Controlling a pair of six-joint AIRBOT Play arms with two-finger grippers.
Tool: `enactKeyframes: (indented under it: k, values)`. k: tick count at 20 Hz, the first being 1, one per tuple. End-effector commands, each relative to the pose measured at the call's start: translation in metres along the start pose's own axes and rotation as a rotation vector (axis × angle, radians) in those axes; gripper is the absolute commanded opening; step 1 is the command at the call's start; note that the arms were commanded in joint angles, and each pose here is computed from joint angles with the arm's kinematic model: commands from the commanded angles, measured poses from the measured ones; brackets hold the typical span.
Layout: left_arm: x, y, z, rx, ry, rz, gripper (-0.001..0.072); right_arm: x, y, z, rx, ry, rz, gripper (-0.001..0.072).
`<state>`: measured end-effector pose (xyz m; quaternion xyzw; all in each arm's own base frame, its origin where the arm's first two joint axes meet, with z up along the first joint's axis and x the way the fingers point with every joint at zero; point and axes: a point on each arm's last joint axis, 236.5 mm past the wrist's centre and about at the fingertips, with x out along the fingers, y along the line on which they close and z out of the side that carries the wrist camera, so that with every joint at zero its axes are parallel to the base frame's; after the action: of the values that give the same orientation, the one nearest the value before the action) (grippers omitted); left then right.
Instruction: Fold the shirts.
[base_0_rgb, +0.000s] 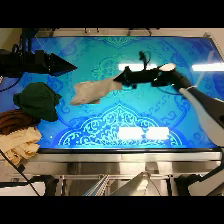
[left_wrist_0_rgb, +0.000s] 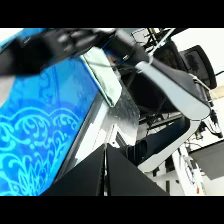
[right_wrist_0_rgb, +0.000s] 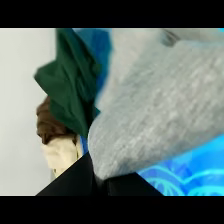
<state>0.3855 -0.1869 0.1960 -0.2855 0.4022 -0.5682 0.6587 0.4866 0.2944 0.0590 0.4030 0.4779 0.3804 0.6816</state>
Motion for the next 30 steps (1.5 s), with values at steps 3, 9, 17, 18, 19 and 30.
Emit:
enactKeyframes:
  k: [3, 9, 17, 18, 19, 30]
  values:
    - [0.0, -0.004, -0.006, -0.009, 0.023, -0.016, 0.0002, -0.235, 0.04, 0.084, -0.06, -0.424, -0.211, 0.0012]
    - [0.001, -0.003, -0.005, -0.009, 0.022, -0.014, 0.0002, -0.505, -0.043, 0.041, 0.233, -0.826, -0.636, 0.0012]
    - [0.0, 0.0, -0.005, 0.006, 0.02, -0.003, 0.0002, -0.62, -0.168, -0.18, 0.865, -0.66, -1.18, 0.0012]
    - [0.0, -0.001, -0.005, 0.006, 0.022, -0.004, 0.0002, -0.617, -0.183, -0.205, 0.939, -0.63, -1.195, 0.0012]
    - [0.0, -0.001, -0.005, 0.006, 0.023, -0.005, 0.0002, -0.613, -0.195, -0.226, 1.002, -0.598, -1.199, 0.0013]
    - [0.0, -0.005, -0.004, 0.007, 0.019, -0.02, 0.0002, -0.574, -0.17, -0.14, 0.742, -0.668, -0.927, 0.0018]
